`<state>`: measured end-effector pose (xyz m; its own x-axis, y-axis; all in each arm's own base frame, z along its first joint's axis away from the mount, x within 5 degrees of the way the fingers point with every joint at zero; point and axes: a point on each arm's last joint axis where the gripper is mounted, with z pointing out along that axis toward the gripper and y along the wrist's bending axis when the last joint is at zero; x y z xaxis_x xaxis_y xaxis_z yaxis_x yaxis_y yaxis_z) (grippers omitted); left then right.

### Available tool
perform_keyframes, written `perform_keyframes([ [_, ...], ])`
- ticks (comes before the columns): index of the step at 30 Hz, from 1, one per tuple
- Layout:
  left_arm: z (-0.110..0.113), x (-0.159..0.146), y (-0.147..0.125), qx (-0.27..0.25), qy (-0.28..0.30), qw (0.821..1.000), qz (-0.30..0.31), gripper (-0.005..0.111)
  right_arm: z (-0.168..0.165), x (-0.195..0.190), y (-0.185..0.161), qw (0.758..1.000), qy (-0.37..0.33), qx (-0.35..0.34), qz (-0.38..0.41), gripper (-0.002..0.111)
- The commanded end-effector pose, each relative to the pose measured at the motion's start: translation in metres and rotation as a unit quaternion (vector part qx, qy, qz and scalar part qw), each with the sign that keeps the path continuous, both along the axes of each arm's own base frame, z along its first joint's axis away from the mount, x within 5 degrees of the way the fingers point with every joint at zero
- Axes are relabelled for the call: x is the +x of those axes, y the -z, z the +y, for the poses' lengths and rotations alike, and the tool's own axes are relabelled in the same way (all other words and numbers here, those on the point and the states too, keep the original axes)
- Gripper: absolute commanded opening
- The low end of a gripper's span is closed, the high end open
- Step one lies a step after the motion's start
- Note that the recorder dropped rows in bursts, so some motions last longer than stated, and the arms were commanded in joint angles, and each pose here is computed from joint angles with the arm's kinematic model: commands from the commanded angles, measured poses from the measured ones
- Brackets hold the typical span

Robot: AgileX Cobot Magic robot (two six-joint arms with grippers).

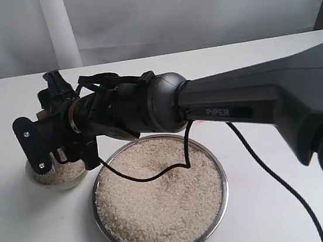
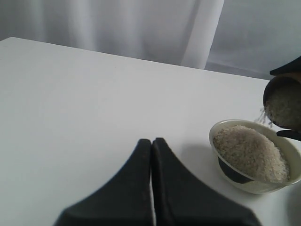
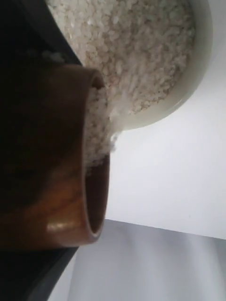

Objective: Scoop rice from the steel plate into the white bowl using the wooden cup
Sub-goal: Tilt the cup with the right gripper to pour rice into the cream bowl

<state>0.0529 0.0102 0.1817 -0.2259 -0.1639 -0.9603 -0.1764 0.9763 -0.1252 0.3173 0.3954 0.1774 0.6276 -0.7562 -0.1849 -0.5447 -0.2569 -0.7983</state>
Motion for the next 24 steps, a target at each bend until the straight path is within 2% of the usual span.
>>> perform_keyframes([
  [1,-0.0006,0.0002,-0.0016,-0.003,0.004,1.0,-0.005,0.0,0.0014,0.0006,-0.0077,0.999,-0.029,-0.015,-0.038,0.0],
  [24,-0.0006,0.0002,-0.0016,-0.003,0.004,1.0,-0.005,0.0,0.0008,0.0018,-0.0082,0.983,-0.101,-0.089,-0.122,0.0],
])
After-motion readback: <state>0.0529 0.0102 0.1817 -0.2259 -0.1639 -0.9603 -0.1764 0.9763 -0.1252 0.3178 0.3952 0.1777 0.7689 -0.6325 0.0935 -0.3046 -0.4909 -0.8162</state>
